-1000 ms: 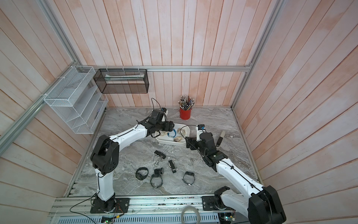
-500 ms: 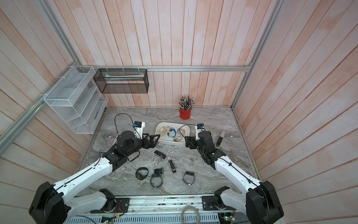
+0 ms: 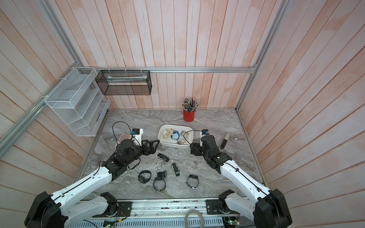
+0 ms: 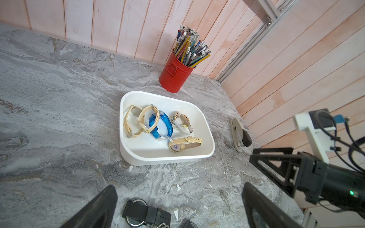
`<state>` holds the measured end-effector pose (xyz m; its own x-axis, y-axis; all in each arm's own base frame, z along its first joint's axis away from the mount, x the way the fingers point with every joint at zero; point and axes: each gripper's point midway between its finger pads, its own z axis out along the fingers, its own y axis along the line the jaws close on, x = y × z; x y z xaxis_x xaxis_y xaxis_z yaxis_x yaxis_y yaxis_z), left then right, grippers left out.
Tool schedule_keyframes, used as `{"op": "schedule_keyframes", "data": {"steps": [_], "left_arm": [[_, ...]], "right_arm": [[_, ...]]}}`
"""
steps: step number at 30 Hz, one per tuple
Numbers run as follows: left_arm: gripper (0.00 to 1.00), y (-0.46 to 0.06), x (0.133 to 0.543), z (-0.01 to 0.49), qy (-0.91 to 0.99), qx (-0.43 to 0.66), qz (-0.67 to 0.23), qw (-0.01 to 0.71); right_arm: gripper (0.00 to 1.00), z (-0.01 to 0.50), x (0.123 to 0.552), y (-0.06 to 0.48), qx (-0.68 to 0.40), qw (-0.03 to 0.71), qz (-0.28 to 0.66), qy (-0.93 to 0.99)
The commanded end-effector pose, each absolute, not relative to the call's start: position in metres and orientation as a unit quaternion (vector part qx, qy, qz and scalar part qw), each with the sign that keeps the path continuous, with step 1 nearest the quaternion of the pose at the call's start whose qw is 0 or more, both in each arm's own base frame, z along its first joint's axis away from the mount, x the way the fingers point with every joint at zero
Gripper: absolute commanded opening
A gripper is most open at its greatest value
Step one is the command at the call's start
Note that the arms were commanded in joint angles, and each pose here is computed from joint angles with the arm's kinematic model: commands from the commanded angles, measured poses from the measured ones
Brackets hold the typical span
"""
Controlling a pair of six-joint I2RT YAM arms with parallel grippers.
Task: Put the watch into the storage box
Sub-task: Pick up the watch at the center of the board.
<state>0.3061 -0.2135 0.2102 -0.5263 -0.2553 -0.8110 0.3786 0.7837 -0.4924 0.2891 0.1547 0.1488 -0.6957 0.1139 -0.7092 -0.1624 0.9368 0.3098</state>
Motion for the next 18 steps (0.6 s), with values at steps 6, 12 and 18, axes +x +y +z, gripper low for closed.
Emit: {"op": "schedule_keyframes", "data": {"steps": [6,12,18], "left_arm": [[1.00,-0.217,0.314,0.212,0.803,0.039,-0.329,0.496],[1.00,-0.221,0.316,0.212,0.802,0.043,-0.333,0.495],[1.00,-0.217,0.316,0.208,0.806,0.039,-0.325,0.494]], "right_arm": [[0.80,0.115,0.199,0.148,0.001,0.287,0.148,0.946],[0.75,0.098,0.168,0.154,0.002,0.229,0.134,0.964],[0.74,0.082,0.144,0.158,0.009,0.195,0.141,0.970]]}}
